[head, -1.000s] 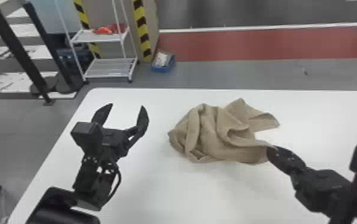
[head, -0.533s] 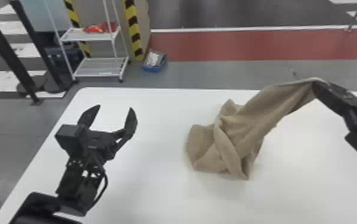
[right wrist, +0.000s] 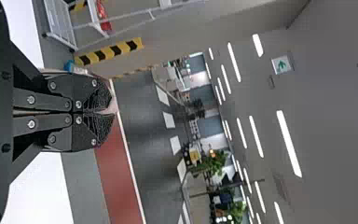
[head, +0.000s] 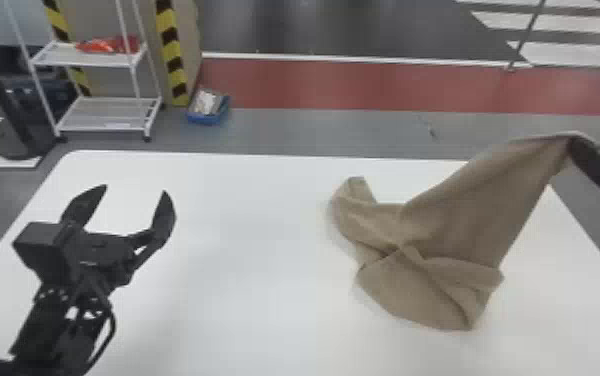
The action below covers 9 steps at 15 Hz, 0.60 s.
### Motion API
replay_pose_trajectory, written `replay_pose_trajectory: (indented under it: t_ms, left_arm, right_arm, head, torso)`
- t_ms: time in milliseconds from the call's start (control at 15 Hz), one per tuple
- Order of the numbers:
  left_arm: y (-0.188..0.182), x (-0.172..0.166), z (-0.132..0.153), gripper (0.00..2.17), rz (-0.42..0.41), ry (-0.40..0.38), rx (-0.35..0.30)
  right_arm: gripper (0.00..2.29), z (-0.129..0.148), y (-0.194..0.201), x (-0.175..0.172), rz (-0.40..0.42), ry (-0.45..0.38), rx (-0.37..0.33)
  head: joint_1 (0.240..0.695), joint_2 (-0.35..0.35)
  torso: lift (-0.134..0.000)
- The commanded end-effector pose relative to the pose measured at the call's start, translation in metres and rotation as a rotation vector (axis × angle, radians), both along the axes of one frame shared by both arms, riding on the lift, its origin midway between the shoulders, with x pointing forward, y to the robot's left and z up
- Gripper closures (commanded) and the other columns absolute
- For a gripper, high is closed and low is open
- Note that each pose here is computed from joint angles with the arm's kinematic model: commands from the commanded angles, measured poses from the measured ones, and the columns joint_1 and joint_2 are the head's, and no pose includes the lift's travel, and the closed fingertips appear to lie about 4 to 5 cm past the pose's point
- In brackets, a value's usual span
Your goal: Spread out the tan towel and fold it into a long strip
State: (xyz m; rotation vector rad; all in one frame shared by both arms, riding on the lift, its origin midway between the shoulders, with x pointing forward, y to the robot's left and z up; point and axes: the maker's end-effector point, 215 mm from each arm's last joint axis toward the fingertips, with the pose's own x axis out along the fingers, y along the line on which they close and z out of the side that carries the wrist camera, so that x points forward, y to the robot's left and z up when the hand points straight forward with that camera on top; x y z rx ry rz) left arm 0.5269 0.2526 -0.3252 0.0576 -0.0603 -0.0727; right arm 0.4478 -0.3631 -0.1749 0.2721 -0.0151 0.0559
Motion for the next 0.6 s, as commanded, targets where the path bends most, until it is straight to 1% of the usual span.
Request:
replay_pose_trajectory:
  t_ms: [0, 133, 200, 267, 333, 400, 467, 533]
  left_arm:
    - [0.004, -0.002, -0.001, 0.08, 0.004, 0.002, 0.008]
    - [0.002, -0.005, -0.006, 0.08, 0.001, 0.011, 0.009]
    - [-0.003, -0.005, -0.007, 0.08, -0.010, 0.013, 0.010]
    - [-0.006, -0.006, -0.008, 0.08, -0.014, 0.014, 0.009]
    - [-0.013, -0.006, -0.009, 0.08, -0.027, 0.016, 0.008]
    - [-0.016, -0.006, -0.009, 0.08, -0.033, 0.016, 0.010]
    - [-0.018, -0.007, -0.009, 0.08, -0.037, 0.017, 0.009]
    - [-0.021, -0.007, -0.009, 0.08, -0.041, 0.017, 0.008]
  right_arm:
    - [2.07, -0.028, -0.076, -0.006, -0.107, 0.066, -0.020]
    - [2.06, -0.069, -0.130, -0.016, -0.205, 0.147, -0.004]
    - [2.02, -0.094, -0.154, -0.022, -0.251, 0.201, 0.016]
    - [1.85, -0.114, -0.168, -0.027, -0.286, 0.252, 0.004]
    - [1.46, -0.133, -0.174, -0.032, -0.306, 0.311, -0.019]
    - [0.68, -0.162, -0.174, -0.041, -0.312, 0.420, -0.028]
    - [0.06, -0.195, -0.172, -0.057, -0.311, 0.554, -0.017]
    - [0.00, -0.217, -0.170, -0.073, -0.317, 0.650, -0.004]
  head:
    - [0.671, -0.106]
    - [0.680, -0.159]
    - [0.695, -0.220]
    - [0.695, -0.245]
    - [0.695, -0.275]
    - [0.695, -0.301]
    - [0.695, -0.317]
    - [0.695, -0.343]
  torso:
    - [-0.124]
    - [-0.124]
    - [-0.124]
    - [-0.124]
    - [-0.124]
    - [-0.124]
    - [-0.124]
    - [-0.124]
